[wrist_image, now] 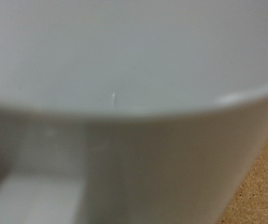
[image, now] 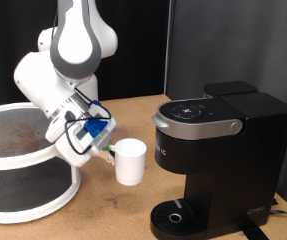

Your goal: Make a cup of coffee with the keurig machine

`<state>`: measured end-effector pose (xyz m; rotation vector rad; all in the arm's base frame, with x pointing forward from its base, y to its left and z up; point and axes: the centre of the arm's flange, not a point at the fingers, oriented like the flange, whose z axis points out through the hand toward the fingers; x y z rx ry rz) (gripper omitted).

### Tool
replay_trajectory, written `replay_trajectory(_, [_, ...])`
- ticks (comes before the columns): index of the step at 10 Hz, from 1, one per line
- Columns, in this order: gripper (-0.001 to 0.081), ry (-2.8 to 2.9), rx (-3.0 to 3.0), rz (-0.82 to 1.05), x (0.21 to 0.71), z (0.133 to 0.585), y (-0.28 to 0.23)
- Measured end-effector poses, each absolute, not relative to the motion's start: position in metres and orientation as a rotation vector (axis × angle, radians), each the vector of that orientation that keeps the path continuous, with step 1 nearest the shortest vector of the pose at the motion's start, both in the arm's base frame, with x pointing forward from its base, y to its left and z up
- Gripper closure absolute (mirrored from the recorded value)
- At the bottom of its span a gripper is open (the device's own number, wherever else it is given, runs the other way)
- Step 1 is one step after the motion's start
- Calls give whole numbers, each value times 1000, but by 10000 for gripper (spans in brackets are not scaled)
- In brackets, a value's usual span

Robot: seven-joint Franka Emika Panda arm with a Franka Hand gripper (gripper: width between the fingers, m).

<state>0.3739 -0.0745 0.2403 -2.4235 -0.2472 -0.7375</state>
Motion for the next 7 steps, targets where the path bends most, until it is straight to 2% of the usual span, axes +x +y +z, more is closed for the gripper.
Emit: replay_trajectory(7, [743, -222, -2431, -810, 407, 205, -60])
